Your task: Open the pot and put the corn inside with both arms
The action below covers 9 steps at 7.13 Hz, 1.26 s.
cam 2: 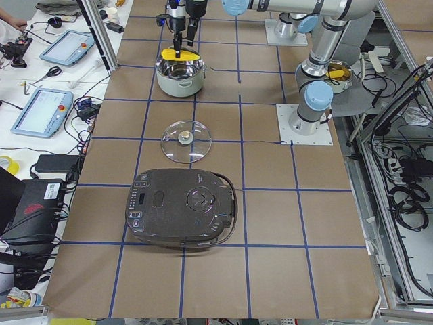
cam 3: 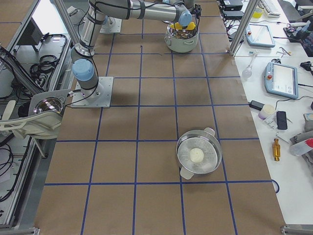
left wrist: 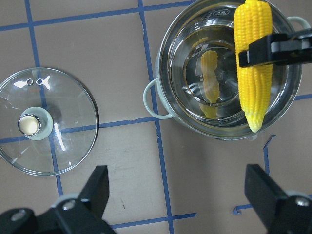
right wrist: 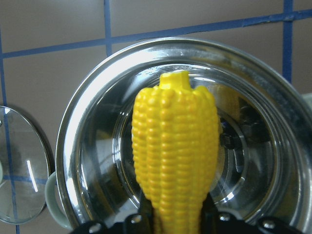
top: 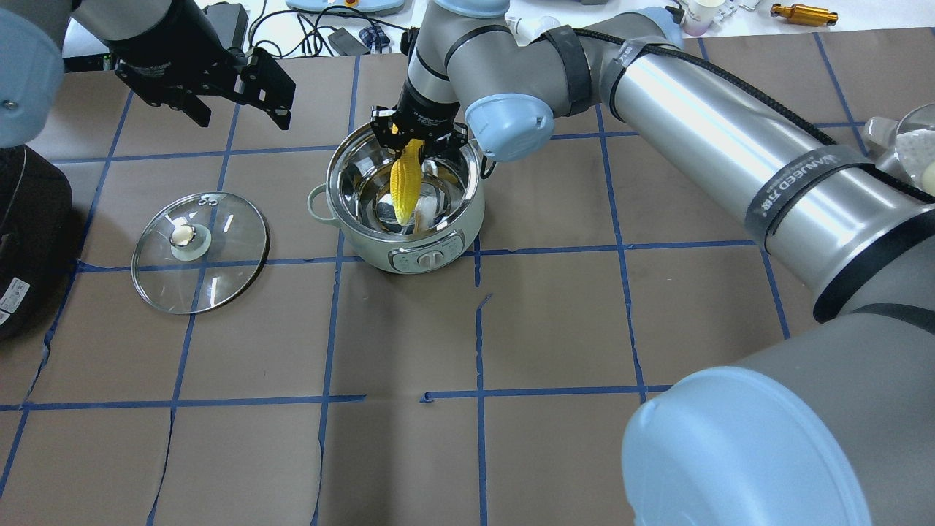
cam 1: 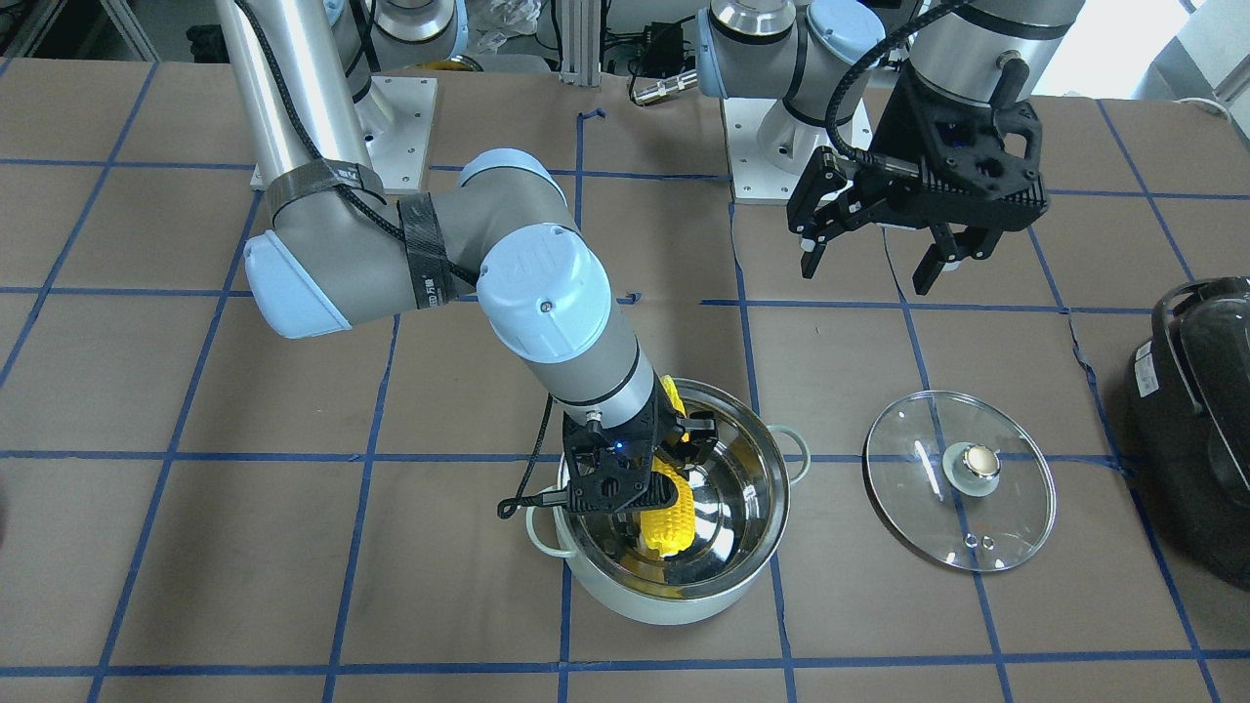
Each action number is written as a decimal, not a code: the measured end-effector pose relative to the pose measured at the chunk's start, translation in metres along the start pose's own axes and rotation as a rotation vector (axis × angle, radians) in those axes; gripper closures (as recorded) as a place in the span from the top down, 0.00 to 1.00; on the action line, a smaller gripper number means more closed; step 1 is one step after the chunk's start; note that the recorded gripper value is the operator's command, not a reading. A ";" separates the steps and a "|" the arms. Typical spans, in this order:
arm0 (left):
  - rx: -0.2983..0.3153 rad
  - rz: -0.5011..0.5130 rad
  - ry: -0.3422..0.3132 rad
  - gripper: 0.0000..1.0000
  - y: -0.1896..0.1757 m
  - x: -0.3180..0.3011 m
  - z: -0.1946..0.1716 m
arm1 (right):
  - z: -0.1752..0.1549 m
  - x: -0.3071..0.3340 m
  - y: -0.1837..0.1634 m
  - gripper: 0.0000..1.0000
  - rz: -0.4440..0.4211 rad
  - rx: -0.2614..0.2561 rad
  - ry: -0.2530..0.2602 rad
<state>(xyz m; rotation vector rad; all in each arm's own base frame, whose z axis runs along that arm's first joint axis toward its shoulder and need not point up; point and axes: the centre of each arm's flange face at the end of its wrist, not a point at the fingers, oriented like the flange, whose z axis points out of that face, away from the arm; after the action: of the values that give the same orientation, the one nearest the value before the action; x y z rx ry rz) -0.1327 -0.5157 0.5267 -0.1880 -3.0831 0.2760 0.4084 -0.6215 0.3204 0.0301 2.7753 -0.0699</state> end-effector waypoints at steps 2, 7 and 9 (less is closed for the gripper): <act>0.007 0.005 -0.003 1.00 0.001 0.000 -0.002 | 0.008 0.001 0.000 1.00 -0.001 -0.014 0.001; 0.017 -0.002 -0.005 1.00 0.008 0.001 0.005 | -0.053 0.034 0.002 1.00 -0.024 -0.048 0.072; 0.023 -0.002 -0.006 1.00 0.007 0.001 0.006 | -0.129 0.091 -0.004 1.00 -0.018 -0.033 0.188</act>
<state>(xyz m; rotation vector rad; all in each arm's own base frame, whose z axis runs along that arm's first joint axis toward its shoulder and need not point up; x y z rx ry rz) -0.1328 -0.5100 0.5200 -0.1835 -3.0841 0.3117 0.2776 -0.6171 0.4089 0.0038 2.9640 -0.0263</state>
